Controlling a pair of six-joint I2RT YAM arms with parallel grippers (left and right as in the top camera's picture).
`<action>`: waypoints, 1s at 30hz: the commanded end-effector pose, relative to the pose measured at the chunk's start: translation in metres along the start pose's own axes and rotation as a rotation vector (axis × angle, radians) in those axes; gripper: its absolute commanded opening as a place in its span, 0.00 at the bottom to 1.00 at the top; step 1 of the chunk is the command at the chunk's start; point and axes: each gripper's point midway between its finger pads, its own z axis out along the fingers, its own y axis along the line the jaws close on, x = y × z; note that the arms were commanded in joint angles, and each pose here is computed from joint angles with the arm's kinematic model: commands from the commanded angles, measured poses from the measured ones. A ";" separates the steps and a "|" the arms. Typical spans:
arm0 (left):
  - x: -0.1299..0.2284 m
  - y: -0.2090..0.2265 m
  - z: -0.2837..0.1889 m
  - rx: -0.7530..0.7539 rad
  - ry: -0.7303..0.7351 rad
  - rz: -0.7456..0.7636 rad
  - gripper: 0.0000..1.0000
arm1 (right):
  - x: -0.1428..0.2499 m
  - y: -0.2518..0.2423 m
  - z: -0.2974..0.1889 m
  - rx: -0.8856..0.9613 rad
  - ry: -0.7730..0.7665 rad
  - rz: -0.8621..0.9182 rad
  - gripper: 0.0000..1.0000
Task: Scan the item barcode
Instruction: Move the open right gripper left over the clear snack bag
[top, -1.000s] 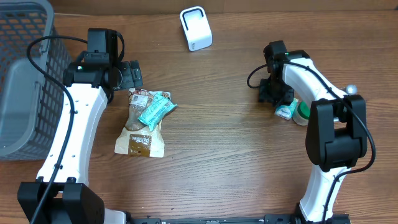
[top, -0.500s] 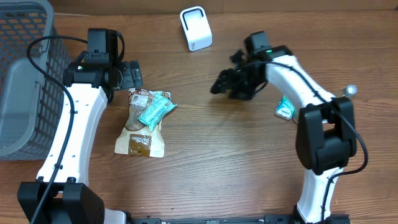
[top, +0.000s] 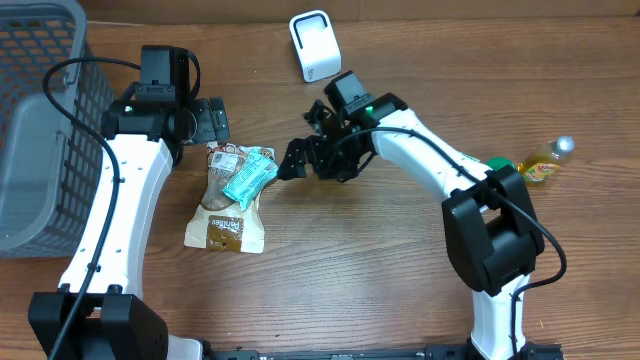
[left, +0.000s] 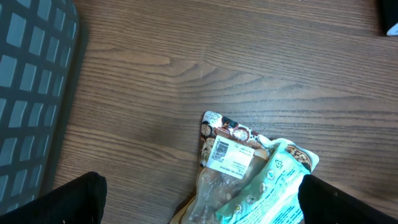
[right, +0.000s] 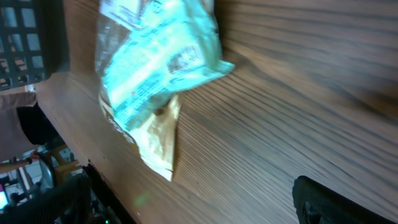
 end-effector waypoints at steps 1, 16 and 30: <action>-0.005 0.004 -0.004 -0.012 -0.020 0.005 1.00 | 0.000 0.017 0.003 -0.020 0.002 0.014 1.00; -0.005 0.004 -0.004 -0.012 -0.019 0.004 0.99 | -0.011 0.024 0.016 0.044 -0.068 -0.019 1.00; -0.005 0.004 -0.004 -0.012 -0.019 0.004 1.00 | -0.019 0.027 0.015 0.031 -0.099 -0.039 1.00</action>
